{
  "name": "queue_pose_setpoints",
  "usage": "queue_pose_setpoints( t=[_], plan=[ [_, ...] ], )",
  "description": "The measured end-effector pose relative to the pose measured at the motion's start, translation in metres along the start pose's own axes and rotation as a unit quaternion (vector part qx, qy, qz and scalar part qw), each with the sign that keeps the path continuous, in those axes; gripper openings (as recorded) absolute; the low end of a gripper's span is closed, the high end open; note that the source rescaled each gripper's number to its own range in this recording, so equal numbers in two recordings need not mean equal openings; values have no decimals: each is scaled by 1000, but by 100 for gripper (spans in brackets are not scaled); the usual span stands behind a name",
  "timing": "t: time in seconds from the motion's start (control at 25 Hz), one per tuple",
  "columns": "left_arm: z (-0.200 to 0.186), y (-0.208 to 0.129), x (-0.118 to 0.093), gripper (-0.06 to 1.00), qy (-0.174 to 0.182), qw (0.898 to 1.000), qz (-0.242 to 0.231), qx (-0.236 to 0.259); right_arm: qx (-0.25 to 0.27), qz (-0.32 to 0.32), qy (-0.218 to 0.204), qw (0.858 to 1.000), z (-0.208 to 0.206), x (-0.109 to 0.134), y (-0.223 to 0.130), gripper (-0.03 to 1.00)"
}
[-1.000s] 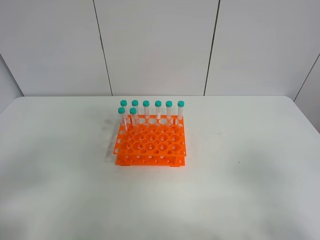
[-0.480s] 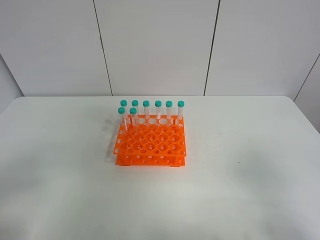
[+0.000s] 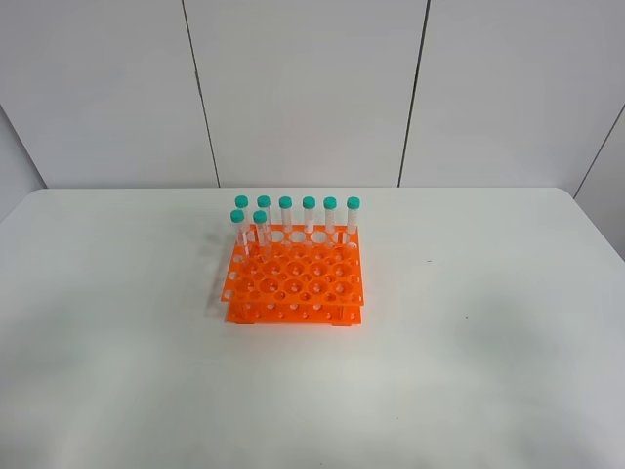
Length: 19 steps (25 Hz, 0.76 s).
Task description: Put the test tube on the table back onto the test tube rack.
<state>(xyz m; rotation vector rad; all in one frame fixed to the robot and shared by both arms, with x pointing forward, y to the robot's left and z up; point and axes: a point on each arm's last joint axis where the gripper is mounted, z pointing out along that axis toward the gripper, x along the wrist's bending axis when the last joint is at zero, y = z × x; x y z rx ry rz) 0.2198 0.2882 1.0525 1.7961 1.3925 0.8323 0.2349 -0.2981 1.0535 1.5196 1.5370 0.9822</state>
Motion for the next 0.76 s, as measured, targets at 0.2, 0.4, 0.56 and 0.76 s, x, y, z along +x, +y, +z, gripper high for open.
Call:
queue_pose_setpoints(
  t=[0.2,0.4,0.56,0.76],
  plan=[
    [0,0,0,34,0,1000,0,0,0,0,0,1000,0,0,0,59],
    [0,0,0,34,0,1000,6,-2,0,0,0,1000,0,0,0,59],
    [0,6,1,34,7,999,8,-31,0,0,0,1000,0,0,0,59],
    [0,7,2,34,9,999,8,-37,0,0,0,1000,0,0,0,59]
  ],
)
